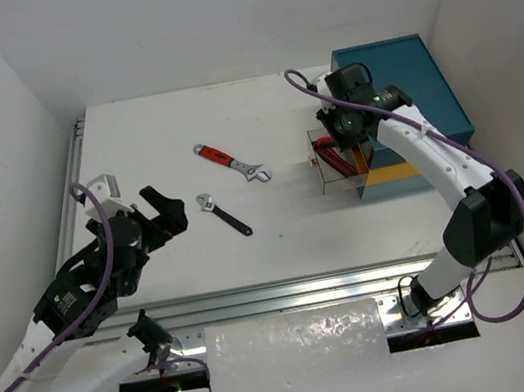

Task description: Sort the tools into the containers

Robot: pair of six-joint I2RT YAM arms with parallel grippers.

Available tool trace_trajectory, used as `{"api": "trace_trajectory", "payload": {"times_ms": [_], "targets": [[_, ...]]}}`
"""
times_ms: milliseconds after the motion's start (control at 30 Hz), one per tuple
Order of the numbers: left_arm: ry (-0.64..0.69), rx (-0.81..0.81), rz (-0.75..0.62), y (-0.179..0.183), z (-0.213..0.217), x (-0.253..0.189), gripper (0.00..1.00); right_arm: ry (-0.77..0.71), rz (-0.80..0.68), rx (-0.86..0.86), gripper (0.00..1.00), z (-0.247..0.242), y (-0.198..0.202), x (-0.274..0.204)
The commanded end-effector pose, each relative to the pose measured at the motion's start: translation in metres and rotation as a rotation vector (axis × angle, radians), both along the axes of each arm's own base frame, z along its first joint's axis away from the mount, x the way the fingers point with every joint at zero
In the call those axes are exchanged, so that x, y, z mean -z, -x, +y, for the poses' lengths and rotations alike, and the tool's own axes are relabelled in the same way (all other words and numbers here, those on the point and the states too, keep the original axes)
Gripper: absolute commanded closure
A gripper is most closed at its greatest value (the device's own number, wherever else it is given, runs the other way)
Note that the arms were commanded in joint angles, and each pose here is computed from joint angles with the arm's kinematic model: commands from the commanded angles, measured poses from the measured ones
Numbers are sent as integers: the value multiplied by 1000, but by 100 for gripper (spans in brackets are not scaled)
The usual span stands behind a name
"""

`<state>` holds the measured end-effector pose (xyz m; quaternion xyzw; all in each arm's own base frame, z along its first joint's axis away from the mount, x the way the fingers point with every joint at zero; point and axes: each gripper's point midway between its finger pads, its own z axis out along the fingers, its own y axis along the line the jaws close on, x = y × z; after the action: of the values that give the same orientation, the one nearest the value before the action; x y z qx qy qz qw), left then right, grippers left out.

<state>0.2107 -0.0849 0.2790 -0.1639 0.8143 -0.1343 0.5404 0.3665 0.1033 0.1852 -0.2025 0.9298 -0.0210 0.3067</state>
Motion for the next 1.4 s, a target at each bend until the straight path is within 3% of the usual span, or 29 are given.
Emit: {"api": "trace_trajectory", "payload": {"times_ms": [0, 100, 200, 333, 400, 600, 800, 1000, 1367], "targets": [[-35, -47, -49, 2, 17, -22, 0, -96, -18, -19, 79, 27, -3, -6], [-87, -97, -64, 5, 35, -25, 0, -88, -56, -41, 99, 52, -3, -2], [-133, -155, -71, 9, 52, -20, 0, -225, -39, -121, 100, 96, 7, -6], [-126, -182, -97, 10, 58, -7, 0, -195, -30, -105, 100, 126, -2, -6], [-111, -154, -114, 13, 57, -6, 0, -75, 38, 0, 100, 113, -13, 28], [-29, -135, -191, 26, 66, -17, 0, 293, -9, 244, 100, 63, -57, 62], [31, -141, -240, 36, 75, -23, 0, 414, -73, 361, 100, 17, -87, 58], [9, -136, -215, 31, 69, -19, 0, 478, -21, 435, 100, -36, -93, 73], [0, -127, -209, 28, 65, -16, 0, 578, -107, 455, 100, -68, -123, 64]]}}
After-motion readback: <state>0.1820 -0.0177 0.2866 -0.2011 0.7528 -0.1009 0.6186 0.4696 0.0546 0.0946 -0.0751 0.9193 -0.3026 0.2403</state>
